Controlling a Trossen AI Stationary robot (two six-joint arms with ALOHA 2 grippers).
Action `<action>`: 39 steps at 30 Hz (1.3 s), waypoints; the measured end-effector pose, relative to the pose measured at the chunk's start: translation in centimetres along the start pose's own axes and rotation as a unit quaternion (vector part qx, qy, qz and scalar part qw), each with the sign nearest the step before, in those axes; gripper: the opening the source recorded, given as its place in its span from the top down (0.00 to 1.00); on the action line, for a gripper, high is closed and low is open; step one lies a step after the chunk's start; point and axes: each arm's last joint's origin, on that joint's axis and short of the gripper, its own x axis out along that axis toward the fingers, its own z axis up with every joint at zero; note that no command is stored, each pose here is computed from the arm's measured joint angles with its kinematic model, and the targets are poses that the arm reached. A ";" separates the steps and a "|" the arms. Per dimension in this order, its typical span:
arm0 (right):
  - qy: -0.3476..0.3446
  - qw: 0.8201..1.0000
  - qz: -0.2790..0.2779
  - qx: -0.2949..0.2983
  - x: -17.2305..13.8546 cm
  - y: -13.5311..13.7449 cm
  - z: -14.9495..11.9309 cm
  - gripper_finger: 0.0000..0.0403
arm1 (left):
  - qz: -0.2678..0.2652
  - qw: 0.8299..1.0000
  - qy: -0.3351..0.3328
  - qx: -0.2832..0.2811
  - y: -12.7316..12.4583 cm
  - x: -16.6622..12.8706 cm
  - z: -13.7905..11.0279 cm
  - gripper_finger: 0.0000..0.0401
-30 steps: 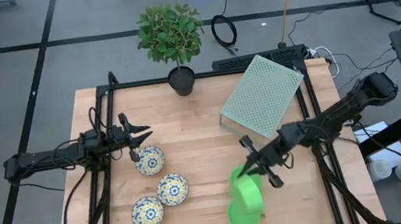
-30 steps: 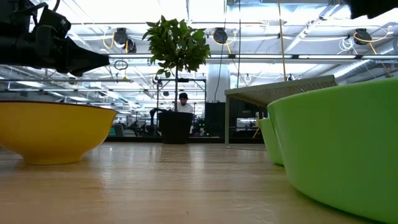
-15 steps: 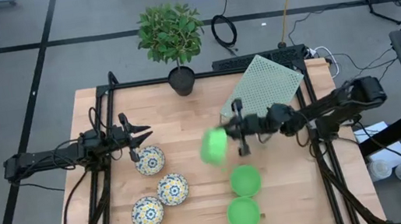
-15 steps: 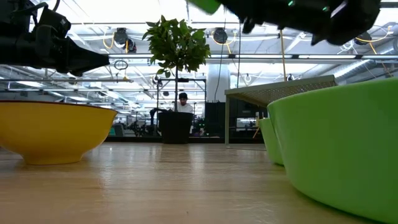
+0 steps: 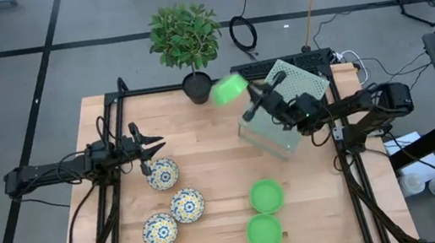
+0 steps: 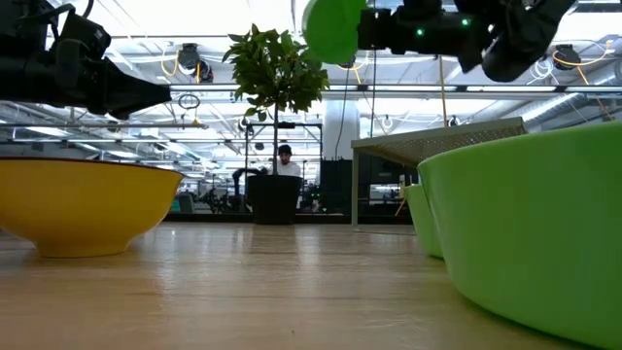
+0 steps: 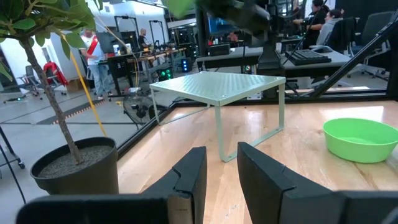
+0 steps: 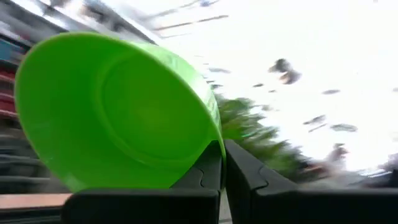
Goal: Pick & Place Mini bowls
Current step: Put the right green bowl on the shelf
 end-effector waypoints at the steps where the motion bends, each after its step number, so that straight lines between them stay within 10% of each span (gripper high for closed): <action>1: -0.001 0.999 -0.018 -0.032 0.4 -0.4 0.2 1.00 | 0.000 1.000 0.000 0.000 0.0 0.0 0.0 0.77; 12: 0.019 0.967 -0.081 -0.241 7.4 -6.0 1.2 1.00 | 0.000 1.000 0.000 0.000 0.0 0.0 0.0 0.77; 21: 0.093 0.972 0.006 -0.213 15.3 -11.6 6.7 1.00 | 0.000 1.000 0.000 0.000 0.0 0.0 0.0 0.77; 32: 0.077 0.976 -0.117 -0.167 16.1 -16.8 20.7 1.00 | 0.000 1.000 0.000 0.000 0.0 0.0 0.0 0.77; 39: 0.179 0.966 -0.161 -0.090 14.8 -18.6 22.4 1.00 | 0.000 1.000 0.000 0.000 0.0 0.0 0.0 0.77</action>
